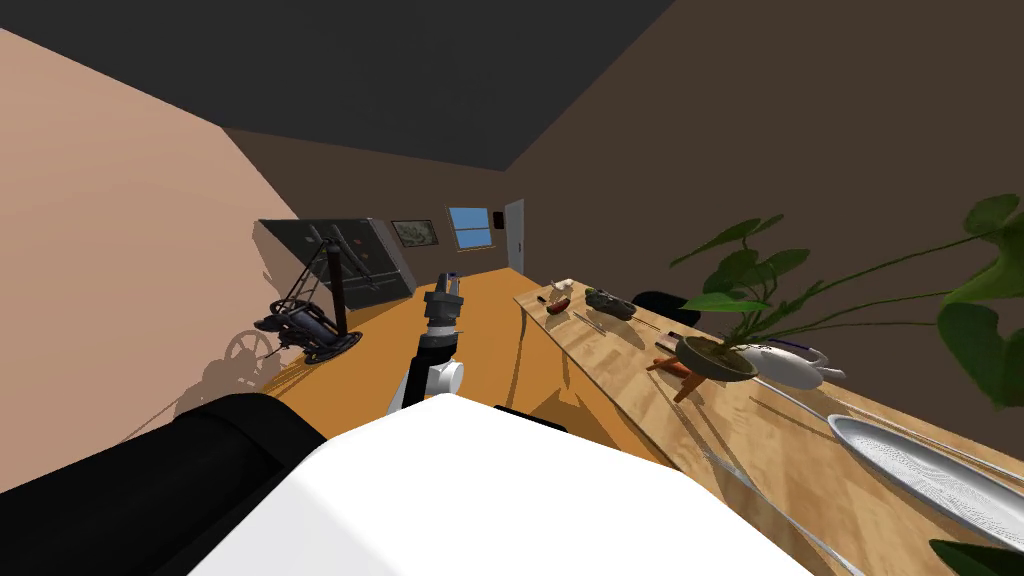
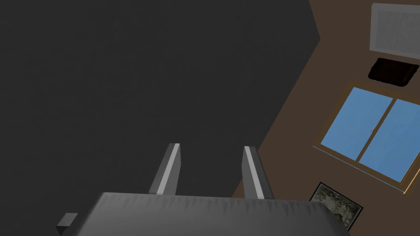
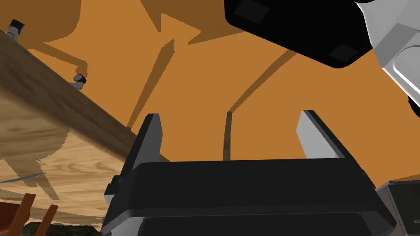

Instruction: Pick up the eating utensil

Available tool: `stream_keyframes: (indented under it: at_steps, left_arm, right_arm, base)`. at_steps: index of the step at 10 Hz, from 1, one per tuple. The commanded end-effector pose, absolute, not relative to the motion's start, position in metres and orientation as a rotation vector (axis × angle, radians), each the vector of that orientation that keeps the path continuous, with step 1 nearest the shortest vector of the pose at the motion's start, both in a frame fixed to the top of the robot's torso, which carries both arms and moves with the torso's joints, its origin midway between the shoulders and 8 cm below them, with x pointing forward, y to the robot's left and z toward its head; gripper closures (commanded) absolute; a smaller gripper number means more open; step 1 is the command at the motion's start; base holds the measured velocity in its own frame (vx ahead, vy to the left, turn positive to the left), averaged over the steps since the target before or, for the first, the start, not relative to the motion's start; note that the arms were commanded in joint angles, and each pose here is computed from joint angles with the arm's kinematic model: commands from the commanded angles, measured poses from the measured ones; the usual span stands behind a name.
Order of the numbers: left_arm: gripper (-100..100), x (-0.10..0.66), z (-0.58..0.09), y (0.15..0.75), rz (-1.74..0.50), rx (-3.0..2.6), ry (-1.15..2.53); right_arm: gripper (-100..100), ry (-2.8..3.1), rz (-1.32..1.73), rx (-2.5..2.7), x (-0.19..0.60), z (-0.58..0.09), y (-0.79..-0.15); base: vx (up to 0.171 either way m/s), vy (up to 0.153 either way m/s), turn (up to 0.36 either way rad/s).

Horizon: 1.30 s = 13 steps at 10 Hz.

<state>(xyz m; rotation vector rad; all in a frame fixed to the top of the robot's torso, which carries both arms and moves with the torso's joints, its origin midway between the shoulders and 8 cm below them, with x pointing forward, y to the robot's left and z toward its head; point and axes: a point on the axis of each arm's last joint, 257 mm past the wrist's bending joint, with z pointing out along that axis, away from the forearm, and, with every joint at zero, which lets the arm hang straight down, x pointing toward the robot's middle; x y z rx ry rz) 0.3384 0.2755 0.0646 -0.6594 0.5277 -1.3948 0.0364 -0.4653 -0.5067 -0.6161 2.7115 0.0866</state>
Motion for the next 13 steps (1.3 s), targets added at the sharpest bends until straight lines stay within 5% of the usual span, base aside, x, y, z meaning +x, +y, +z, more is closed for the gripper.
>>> stream_keyframes:
  at_steps: [1, 10, 11, 12, 13]
  left_arm:
    - [0, 0.338, 0.065, 0.276, -1.395, -0.659, 0.528]
    - [0, 0.338, 0.065, 0.276, -1.395, -0.659, 0.528]
    - [0, 0.338, 0.065, 0.276, -1.395, -0.659, 0.528]
    - [0, 0.338, 0.065, 0.276, -1.395, -0.659, 0.528]
    - [0, 0.338, 0.065, 0.276, -1.395, -0.659, 0.528]
  right_arm:
    - [-100, 2.741, -0.008, -0.745, 0.023, -0.503, -0.498]
    - [-100, 2.773, -0.286, -1.144, 0.002, -0.473, -0.602]
    - [0, 2.77, -0.293, -1.153, 0.003, -0.472, -0.604]
    - [-100, 2.778, -0.294, -1.134, -0.003, -0.482, -0.599]
    - [-100, 2.781, -0.295, -1.126, -0.006, -0.487, -0.597]
  base:
    - [0.106, -0.028, 0.283]
    - [0.094, -0.052, 0.16]
    - [0.009, -0.007, -0.005]
    - [0.007, -0.022, 0.1]
    - [0.013, -0.05, 0.086]
